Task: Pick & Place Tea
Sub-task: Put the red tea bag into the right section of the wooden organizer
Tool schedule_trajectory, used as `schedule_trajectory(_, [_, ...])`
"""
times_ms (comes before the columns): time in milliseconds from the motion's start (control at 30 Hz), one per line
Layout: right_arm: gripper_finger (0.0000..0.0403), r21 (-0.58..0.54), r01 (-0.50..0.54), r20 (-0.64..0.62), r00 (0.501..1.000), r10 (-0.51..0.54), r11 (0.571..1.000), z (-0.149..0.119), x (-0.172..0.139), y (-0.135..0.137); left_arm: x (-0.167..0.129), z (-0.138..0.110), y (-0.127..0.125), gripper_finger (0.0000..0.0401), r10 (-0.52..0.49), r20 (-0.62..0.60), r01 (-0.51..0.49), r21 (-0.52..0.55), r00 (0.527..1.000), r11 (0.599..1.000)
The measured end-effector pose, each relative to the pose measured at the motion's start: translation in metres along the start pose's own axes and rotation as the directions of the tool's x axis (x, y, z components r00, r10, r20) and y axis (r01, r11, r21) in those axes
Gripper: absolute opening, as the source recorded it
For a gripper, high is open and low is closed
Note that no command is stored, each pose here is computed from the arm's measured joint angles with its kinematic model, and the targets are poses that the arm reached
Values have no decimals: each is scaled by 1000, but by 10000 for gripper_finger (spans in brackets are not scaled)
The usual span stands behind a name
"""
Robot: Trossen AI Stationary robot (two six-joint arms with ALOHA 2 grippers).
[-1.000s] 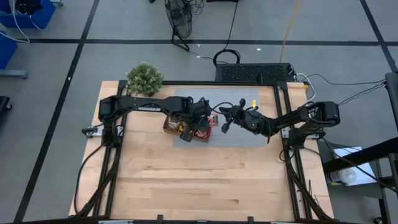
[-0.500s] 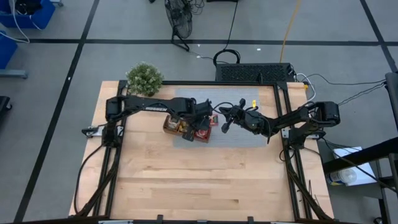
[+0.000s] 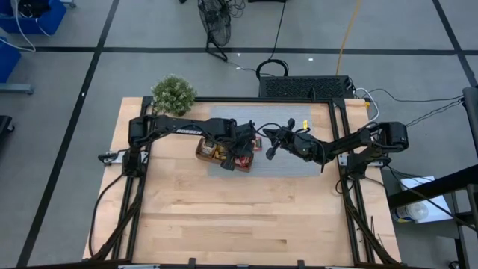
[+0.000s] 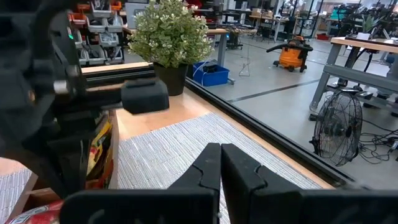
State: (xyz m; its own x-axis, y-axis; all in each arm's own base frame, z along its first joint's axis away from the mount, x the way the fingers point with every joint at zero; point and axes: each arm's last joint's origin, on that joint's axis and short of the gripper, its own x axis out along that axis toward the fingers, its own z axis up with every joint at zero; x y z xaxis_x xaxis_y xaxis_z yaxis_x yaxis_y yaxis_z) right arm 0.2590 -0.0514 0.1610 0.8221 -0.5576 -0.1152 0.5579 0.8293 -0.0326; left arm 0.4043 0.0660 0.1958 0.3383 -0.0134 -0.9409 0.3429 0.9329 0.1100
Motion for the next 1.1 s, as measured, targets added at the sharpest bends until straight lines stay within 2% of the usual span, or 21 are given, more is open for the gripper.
schedule_trajectory(133, [0,-1,0,-2,1000,0,1000,0,0,0,-2,0,0,24,6,2,-6,-18,1000,1000])
schedule_trajectory(400, [0,0,0,-1,1000,0,1000,0,0,0,-11,0,-1,106,18,10,-18,-40,1000,999])
schedule_trajectory(500, [0,0,0,0,1000,0,1000,0,0,0,-23,2,-1,132,35,39,-34,-42,999,999])
schedule_trajectory(733, [0,-5,0,-6,1000,-1,1000,-1,0,0,-43,1,-3,162,46,62,-43,-55,997,998])
schedule_trajectory(833, [0,-5,1,-9,1000,-1,1000,-1,0,0,-44,1,-10,149,-49,82,51,-23,995,998])
schedule_trajectory(900, [0,-7,1,-14,1000,-1,1000,-1,0,0,-37,3,-16,120,-93,84,91,24,992,996])
schedule_trajectory(1033, [0,-8,1,-13,1000,-1,1000,-1,0,0,-5,3,-26,22,-88,-3,88,80,996,993])
schedule_trajectory(1100, [0,-10,1,-13,1000,-1,1000,-1,0,0,5,5,-26,12,-83,-3,83,75,997,994])
